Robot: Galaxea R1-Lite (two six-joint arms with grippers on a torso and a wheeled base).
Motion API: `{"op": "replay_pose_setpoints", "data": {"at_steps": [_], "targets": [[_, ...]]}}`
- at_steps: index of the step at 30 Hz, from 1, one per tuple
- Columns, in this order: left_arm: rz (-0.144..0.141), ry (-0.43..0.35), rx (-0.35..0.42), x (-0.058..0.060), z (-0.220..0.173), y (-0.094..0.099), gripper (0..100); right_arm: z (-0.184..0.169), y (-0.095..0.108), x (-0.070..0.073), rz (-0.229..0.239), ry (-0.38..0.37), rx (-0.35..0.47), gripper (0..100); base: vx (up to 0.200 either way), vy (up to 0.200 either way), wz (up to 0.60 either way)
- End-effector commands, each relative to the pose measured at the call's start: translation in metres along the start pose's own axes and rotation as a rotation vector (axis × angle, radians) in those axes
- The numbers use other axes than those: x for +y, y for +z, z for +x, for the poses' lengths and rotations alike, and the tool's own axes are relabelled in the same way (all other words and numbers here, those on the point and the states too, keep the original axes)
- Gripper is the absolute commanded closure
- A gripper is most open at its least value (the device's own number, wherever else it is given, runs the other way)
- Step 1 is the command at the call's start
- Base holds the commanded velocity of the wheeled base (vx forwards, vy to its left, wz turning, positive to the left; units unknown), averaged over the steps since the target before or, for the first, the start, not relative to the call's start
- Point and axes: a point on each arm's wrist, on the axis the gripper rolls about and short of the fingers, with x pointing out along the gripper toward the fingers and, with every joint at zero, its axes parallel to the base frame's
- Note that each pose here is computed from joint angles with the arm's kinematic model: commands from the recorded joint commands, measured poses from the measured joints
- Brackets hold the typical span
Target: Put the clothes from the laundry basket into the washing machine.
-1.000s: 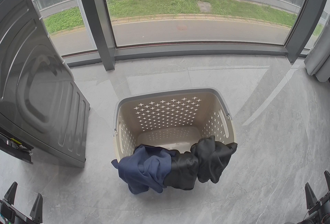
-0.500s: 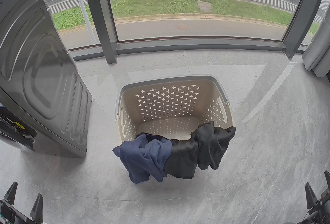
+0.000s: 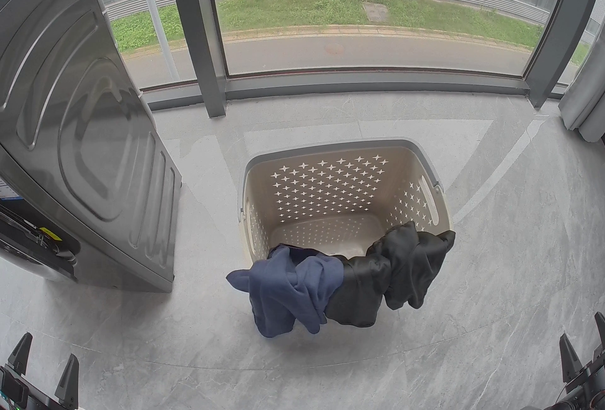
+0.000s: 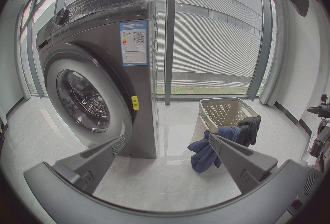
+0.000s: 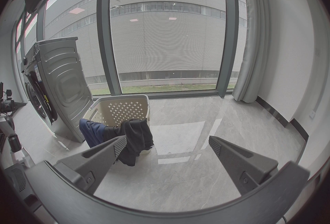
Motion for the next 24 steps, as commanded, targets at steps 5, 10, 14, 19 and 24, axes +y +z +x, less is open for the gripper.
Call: {"op": "replay_pose_setpoints", "data": {"at_steps": [5, 10, 14, 19, 24], "targets": [[0.0, 0.001, 0.006, 0.0002, 0.0004, -0.0047, 0, 0.0009, -0.0046, 0.0, 0.0, 0.001, 0.012, 0, 0.0, 0.2, 0.0], [0.0, 0.001, 0.006, 0.0002, 0.0004, -0.0047, 0, 0.0009, -0.0046, 0.0, 0.0, 0.001, 0.012, 0, 0.0, 0.08, 0.0], [0.0, 0.001, 0.006, 0.0002, 0.0004, -0.0047, 0, 0.0009, -0.0046, 0.0, 0.0, 0.001, 0.012, 0, -0.05, 0.0, 0.0], [0.0, 0.001, 0.006, 0.0002, 0.0004, -0.0047, 0, 0.0009, -0.0046, 0.0, 0.0, 0.001, 0.012, 0, -0.2, 0.0, 0.0], [0.0, 0.001, 0.006, 0.0002, 0.0004, -0.0047, 0, 0.0009, -0.0046, 0.0, 0.0, 0.001, 0.012, 0, -0.2, 0.0, 0.0]]}}
